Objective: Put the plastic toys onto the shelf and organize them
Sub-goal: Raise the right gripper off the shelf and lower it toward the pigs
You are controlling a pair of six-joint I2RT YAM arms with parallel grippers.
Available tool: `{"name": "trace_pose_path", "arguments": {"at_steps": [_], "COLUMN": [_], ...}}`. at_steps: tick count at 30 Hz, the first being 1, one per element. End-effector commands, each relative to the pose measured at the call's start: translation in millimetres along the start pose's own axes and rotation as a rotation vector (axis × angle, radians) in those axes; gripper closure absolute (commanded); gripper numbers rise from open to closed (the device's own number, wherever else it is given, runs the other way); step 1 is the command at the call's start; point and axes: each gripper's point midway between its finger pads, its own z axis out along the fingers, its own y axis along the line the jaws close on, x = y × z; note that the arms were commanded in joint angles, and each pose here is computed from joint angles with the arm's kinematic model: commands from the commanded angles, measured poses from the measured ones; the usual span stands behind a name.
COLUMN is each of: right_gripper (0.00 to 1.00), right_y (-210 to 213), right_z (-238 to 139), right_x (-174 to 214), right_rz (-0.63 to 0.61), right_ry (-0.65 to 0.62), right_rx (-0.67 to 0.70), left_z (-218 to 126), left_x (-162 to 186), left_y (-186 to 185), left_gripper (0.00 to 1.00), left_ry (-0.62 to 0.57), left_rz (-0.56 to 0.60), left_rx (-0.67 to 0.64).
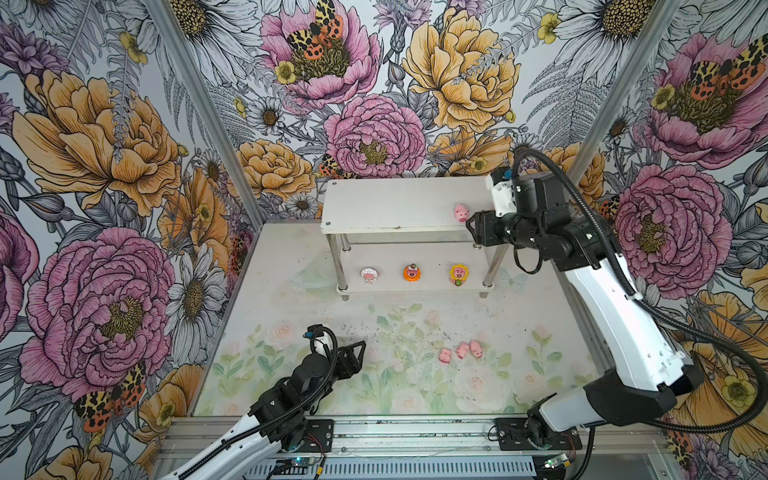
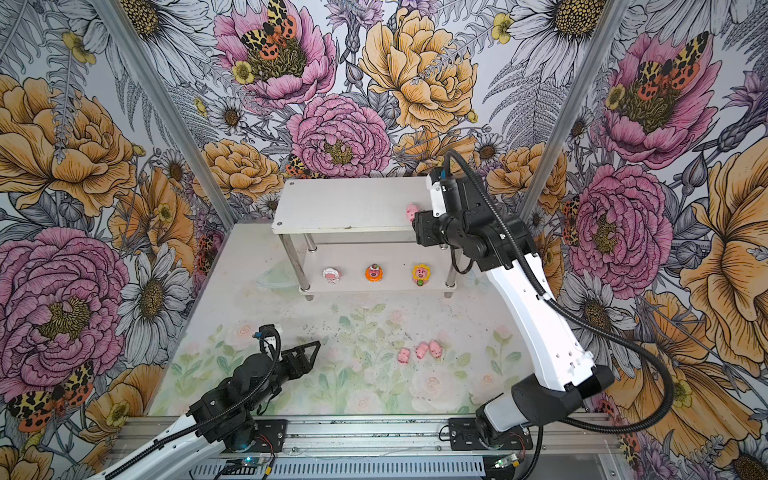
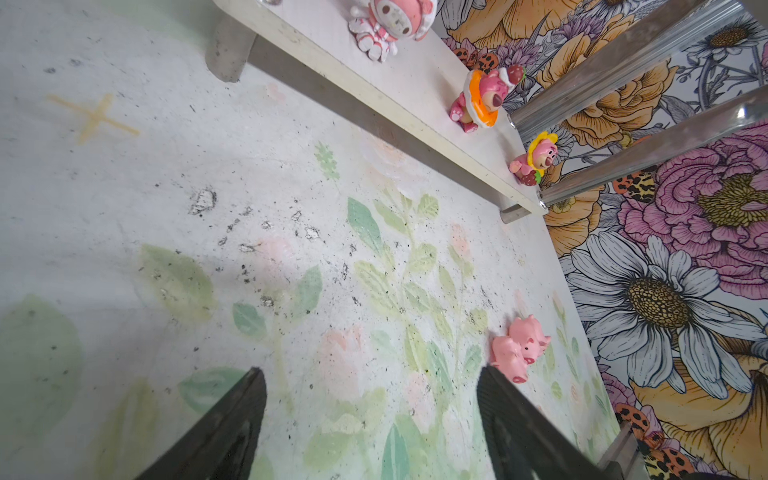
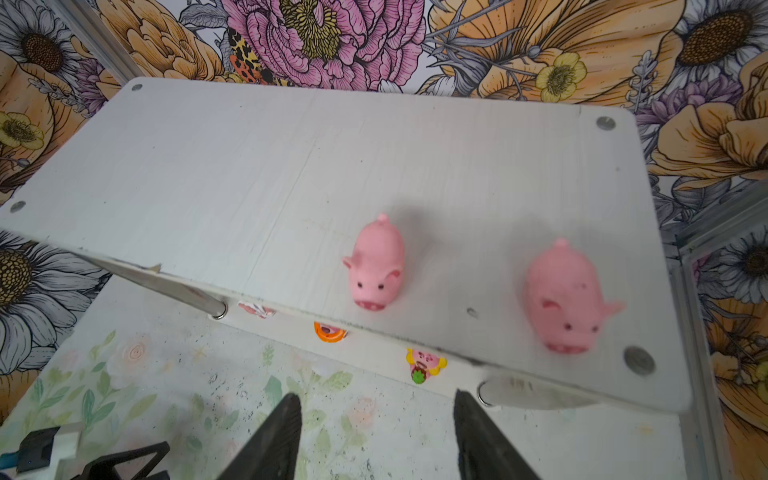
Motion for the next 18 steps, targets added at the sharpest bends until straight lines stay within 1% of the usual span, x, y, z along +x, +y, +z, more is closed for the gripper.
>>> {"name": "trace_pose_path", "arguments": {"at_steps": [1,3,5,10,14,15,16,18], "right_gripper": [0.42,0.44,0.45,0.52,0.57,0.6,0.66,0.84], "right_y": [0,3,11,30,44,44,42,38], "right_z": [-23,-24,-15,40,75,81,86,94], "right_x": [32,65,102,209,274,285,297,315], "right_rz": [-0.003,-0.01,-0.001,0.065,0.128,0.138,0.14,0.142], "right_ry": [0.013,0.053,0.108,0.303,0.399,0.419,0.441,0.476], "right_rx": [0.027,0.028,-0.001,-0.089,-0.142,-0.131,-0.109,-0.07], "left_z": [0,0,1,2,4,4,4,5], "left_x": [13,15,16,12,13,15,17,19], "left_y": [6,7,7,3,4,4,5,5], "left_gripper": [0.19,0.19,0.18,0.18,0.18,0.18,0.19,0.19], "left_ry": [0.06,0.069,0.071,0.054,0.064,0.071,0.076,0.086], "left_rz": [0.03,0.032,0.031,0.028,0.017,0.012,0.009,0.008], "left_rx": [-0.007,-0.008,-0.009,0.005,-0.004,-0.004,-0.004,-0.004]}}
